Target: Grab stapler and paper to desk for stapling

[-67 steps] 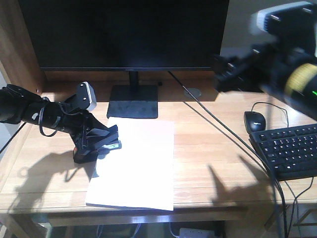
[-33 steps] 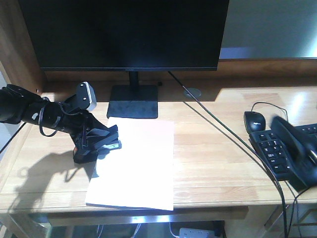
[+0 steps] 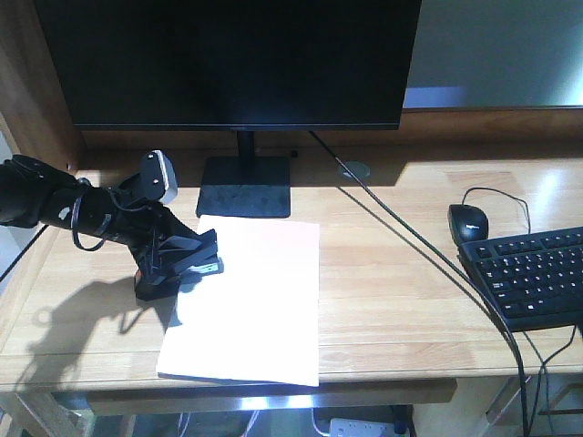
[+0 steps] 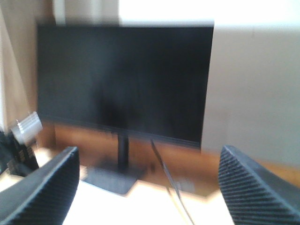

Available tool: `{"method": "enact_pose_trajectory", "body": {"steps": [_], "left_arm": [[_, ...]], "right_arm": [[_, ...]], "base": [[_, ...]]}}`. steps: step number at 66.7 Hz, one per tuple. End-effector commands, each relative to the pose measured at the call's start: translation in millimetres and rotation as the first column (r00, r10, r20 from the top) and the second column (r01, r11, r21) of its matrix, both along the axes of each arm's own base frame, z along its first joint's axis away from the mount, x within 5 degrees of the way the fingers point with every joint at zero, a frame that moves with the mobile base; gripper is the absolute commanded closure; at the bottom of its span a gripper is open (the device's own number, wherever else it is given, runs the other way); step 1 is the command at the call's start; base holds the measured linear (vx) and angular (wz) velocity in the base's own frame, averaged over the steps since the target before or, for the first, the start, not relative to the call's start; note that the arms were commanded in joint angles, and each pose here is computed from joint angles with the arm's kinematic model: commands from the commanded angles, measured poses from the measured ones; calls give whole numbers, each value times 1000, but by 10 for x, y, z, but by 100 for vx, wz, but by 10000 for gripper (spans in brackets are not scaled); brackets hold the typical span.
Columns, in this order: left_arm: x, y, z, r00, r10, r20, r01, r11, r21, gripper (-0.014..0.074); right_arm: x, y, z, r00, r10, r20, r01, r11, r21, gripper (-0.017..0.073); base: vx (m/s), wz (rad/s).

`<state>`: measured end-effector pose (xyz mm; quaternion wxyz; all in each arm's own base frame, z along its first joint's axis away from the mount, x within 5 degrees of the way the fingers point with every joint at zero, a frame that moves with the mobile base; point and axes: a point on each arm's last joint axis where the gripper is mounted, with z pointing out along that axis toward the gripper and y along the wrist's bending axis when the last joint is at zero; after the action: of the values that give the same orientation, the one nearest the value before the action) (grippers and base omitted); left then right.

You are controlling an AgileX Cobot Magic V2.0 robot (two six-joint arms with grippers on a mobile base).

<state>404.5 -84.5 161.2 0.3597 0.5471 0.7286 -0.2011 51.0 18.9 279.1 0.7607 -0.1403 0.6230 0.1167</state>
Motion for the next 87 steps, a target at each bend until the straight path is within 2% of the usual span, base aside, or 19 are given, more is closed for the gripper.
{"method": "enact_pose_trajectory", "body": {"steps": [1,87], "left_arm": [[13,-41,316,998,11,58,-7,998,-62,601],[10,-43,317,998,8,56,-4,998,-64,601]], "right_arm": [[-43,15,101,998,33,45,-33,999,11,-8],[-43,15,101,998,33,45,-33,999,10,-8]], "base": [[0,0],[0,0]]}}
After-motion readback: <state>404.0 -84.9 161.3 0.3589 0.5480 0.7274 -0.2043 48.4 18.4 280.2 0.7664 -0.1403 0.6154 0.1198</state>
